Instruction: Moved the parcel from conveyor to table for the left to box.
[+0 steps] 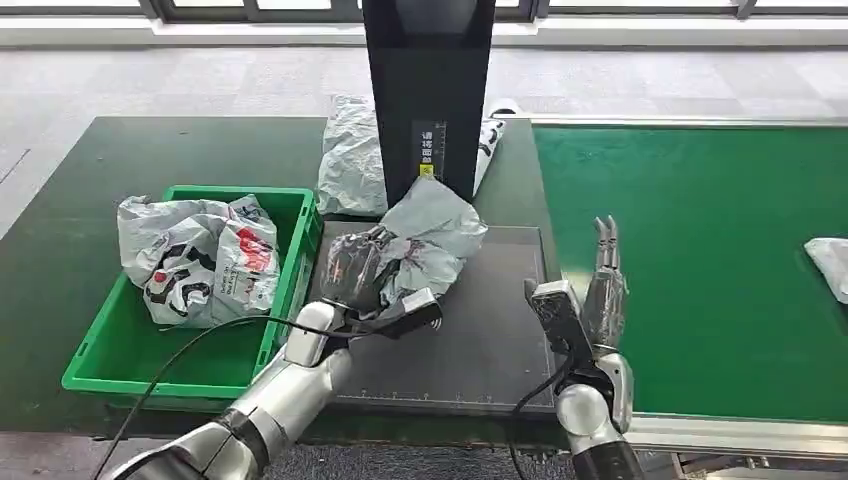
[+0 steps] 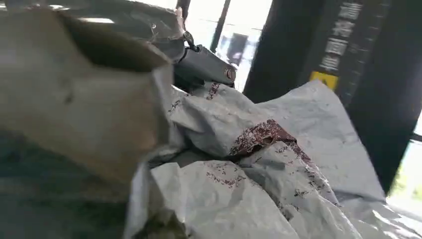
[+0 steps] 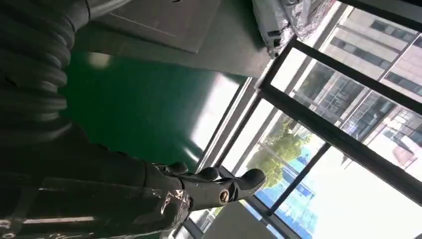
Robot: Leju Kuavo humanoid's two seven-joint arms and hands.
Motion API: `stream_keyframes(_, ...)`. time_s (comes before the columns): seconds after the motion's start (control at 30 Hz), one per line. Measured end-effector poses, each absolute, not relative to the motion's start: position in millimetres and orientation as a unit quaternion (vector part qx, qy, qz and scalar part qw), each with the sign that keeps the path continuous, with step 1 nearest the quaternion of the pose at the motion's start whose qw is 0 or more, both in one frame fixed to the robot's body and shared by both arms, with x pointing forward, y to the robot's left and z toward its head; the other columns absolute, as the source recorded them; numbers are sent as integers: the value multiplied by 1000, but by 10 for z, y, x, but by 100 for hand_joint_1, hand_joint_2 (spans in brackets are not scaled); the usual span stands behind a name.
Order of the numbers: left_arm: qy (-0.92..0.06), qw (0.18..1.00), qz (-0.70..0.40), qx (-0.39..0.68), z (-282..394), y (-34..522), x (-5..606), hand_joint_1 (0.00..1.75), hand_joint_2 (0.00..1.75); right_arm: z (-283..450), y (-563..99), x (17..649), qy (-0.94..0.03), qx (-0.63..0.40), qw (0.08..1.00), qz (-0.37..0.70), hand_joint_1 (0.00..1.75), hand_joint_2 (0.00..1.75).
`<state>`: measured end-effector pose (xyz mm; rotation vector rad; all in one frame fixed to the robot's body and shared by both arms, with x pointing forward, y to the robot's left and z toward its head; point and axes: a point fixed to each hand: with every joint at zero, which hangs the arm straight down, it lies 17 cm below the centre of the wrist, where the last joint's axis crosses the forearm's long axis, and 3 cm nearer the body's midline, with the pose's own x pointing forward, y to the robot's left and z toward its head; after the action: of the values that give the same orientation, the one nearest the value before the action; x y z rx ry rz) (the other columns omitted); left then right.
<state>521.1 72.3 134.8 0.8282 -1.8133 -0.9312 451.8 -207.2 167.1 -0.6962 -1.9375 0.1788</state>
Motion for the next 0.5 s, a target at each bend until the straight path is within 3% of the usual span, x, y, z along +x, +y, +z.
stream_keyframes(0.2, -736, 449, -368, 346, 1431, 805, 5252, 175, 175, 1700, -2065, 4512, -807, -289, 510, 72, 0, 175)
stream_keyframes(0.33, -741, 371, -373, 417, 1841, 897, 5240, 175, 175, 1707, -2043, 4516, -808, -287, 510, 73, 0, 175)
stream_keyframes(0.4, -732, 340, -355, 472, 2139, 1129, 5266, 175, 175, 1711, -2042, 4518, -807, -287, 511, 72, 0, 175)
stream_keyframes(0.5, -713, 357, -277, 536, 2494, 1763, 5295, 175, 175, 1705, -2073, 4520, -806, -290, 512, 69, 0, 175)
